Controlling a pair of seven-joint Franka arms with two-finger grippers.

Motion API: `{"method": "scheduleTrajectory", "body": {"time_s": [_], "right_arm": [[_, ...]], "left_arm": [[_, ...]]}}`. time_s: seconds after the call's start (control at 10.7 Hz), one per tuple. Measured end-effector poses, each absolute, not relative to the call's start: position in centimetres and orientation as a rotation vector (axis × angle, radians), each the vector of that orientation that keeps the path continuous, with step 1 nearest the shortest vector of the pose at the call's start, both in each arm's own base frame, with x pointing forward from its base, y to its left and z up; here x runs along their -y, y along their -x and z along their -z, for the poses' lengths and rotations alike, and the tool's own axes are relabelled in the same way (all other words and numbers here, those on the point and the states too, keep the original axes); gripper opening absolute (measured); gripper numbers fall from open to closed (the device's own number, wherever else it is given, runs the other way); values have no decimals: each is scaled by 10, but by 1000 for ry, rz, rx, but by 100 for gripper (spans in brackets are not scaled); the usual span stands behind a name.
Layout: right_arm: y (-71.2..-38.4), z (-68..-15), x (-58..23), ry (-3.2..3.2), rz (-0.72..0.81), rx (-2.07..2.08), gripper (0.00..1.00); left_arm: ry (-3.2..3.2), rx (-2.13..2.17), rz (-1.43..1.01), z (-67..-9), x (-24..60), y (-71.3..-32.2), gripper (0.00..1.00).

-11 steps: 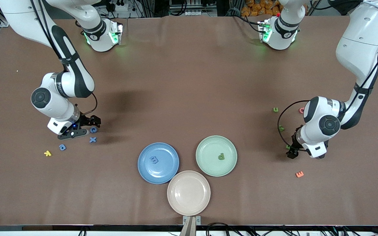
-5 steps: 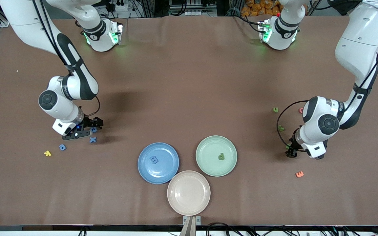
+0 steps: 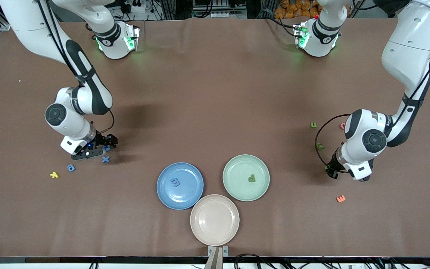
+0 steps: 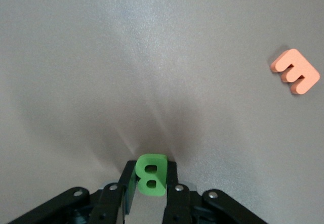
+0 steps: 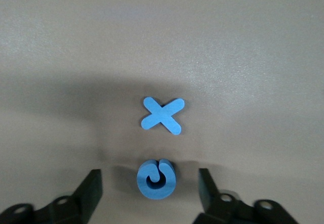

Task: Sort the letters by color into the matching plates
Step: 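Grasp green B with the left gripper while the right gripper grasps blue c, then carry B and c toward the green and blue plates with both grippers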

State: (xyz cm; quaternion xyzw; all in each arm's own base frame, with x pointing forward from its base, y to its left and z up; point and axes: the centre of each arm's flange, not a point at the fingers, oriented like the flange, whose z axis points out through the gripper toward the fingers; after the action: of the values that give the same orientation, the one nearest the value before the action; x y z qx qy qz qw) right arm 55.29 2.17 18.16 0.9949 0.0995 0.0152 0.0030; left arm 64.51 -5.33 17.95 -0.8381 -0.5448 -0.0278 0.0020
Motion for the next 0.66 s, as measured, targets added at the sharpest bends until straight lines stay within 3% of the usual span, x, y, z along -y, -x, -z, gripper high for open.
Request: {"method": "scheduleTrajectory", "body": {"time_s": [0.09,0.47,0.66], "right_arm": [[-553,-181,-22,-3120,-45,-311,77],[-551,-175,-21,-3120,-32,-310,68],[-551,-174,-21,-3119,-31,-310,59]], "left_arm": [[2633,1703,90,-180,54,-645,28],[2738,1618,125,-196,101,-651,28],[2804,1563,174,-213,144,-657,28]]}}
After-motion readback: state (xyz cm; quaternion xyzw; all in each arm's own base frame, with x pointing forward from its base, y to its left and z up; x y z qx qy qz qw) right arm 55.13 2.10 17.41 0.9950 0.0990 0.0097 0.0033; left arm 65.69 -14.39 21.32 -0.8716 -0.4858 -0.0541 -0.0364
